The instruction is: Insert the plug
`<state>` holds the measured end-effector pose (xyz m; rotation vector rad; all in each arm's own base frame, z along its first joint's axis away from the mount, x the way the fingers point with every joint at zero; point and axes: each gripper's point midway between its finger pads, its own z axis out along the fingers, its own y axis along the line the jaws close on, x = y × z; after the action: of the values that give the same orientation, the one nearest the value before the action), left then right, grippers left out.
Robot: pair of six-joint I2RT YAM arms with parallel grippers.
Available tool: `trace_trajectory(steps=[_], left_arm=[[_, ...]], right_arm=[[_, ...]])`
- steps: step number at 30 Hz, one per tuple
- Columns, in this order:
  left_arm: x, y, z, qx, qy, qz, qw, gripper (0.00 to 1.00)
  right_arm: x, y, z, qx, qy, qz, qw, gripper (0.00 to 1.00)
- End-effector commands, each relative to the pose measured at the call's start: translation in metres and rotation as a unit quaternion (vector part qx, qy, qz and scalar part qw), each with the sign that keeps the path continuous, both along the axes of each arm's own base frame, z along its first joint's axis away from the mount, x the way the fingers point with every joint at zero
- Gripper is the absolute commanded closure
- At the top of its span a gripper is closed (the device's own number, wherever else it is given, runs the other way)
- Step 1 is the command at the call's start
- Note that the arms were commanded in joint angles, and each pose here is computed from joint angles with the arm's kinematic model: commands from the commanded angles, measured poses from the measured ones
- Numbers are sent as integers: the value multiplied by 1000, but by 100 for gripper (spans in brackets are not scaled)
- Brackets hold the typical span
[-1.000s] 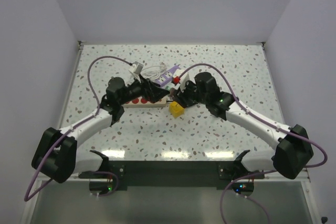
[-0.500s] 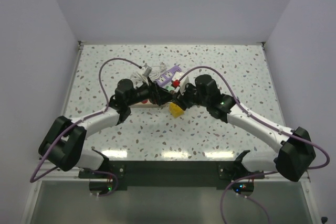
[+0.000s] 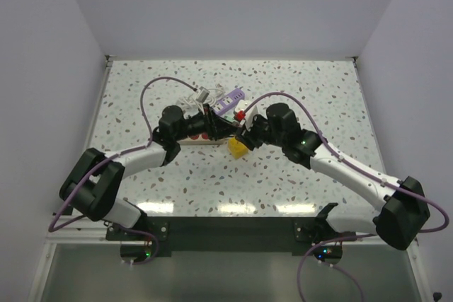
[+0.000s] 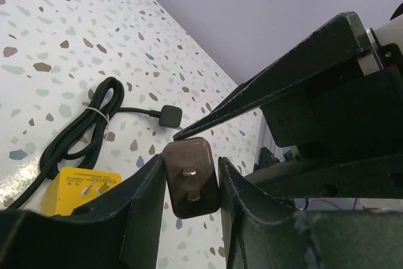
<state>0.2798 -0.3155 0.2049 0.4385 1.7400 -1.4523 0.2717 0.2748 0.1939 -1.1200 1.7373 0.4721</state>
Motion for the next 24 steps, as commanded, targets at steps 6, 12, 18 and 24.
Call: trace_trajectory(steps=[6,12,18,24], left_arm=[[-19,-12,26,-38,-43,-68,996,100],[-16,-11,44,-42,-80,-74,993,100],[17,12,61,24,-147,24,989,100],[26,46,85,13,-170,74,983,100]], right_arm=[[1,6,28,29,-34,5,999,67],[7,-7,25,14,-33,-32,999,32],[1,-18,39,19,-40,-46,998,21],[-10,-16,64,73,-46,-40,995,13]])
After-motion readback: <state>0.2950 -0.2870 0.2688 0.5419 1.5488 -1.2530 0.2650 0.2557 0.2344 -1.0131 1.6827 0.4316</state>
